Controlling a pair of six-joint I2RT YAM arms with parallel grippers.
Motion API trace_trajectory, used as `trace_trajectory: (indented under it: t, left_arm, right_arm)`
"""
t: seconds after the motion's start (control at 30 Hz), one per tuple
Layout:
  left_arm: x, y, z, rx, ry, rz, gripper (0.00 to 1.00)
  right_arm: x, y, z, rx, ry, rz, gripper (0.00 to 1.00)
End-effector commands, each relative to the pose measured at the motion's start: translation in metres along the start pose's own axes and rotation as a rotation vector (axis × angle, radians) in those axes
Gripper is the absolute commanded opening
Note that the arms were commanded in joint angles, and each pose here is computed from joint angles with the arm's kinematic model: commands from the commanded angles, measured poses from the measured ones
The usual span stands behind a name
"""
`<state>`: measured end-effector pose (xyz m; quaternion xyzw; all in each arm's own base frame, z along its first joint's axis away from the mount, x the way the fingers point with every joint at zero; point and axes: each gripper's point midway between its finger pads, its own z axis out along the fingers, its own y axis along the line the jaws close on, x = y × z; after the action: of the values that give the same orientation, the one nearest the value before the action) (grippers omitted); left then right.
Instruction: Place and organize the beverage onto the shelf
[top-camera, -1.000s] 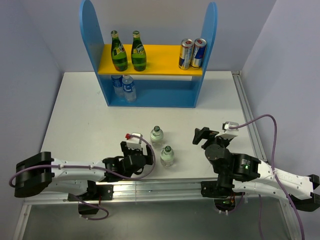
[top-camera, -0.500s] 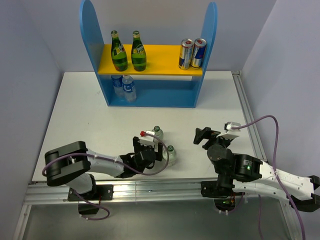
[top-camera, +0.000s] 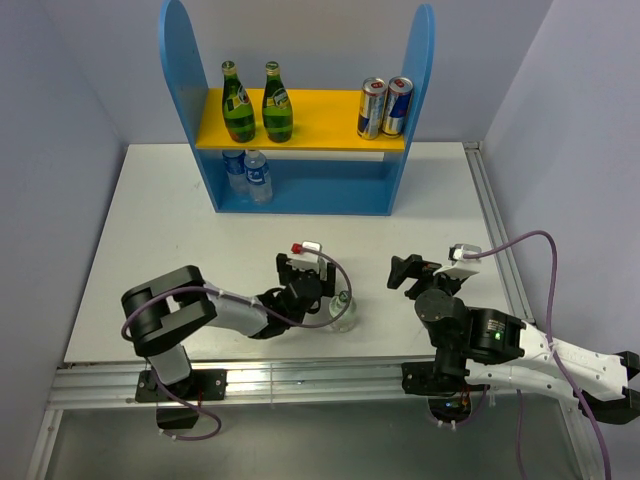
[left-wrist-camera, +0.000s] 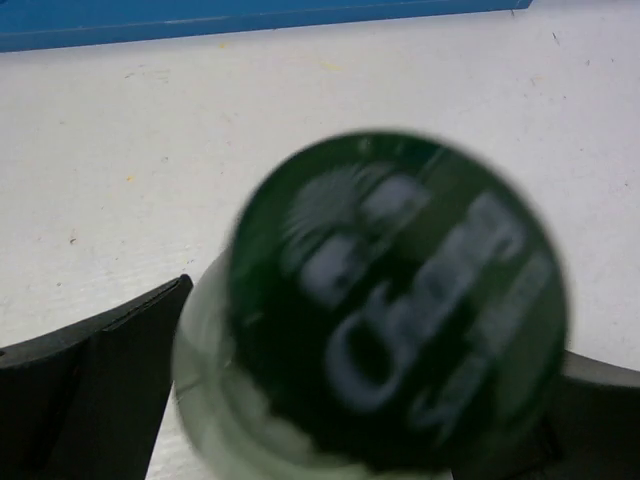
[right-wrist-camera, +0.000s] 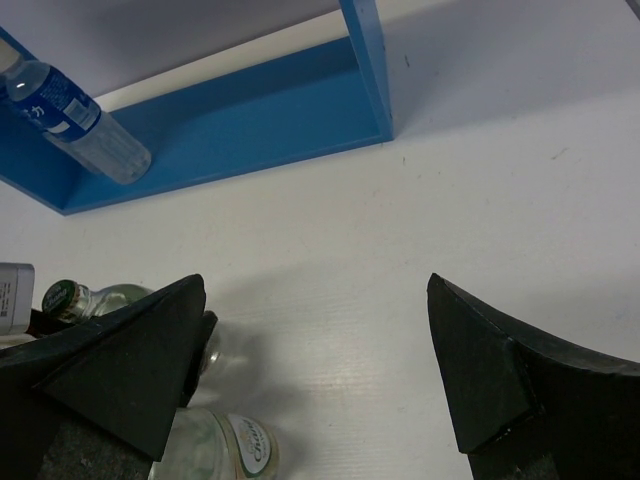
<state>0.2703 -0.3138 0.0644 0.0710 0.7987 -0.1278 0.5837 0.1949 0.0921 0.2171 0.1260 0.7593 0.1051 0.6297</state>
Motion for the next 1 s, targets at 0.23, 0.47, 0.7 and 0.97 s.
trace_trajectory:
  t: [0.23, 0.47, 0.7, 0.97]
  left_arm:
    - [-0.022, -0.009, 0.034, -0.044, -0.026, -0.058, 0.51]
    - [-0.031, -0.007, 0.051, -0.066, -0.026, -0.033, 0.00]
    - [-0.083, 0.007, 0.080, -0.094, -0.095, -0.041, 0.00]
    - [-0.129, 0.015, 0.125, -0.092, -0.120, -0.027, 0.00]
  right_arm:
    - [-0.003, -0.002, 0.000, 0.001, -0.019, 0.034, 0.99]
    - [-0.002, -0.002, -0.001, 0.001, -0.018, 0.035, 0.99]
    - [-0.003, -0.002, -0.001, -0.002, -0.019, 0.042, 0.99]
    - [-0.003, -0.001, -0.001, -0.010, -0.018, 0.047, 0.99]
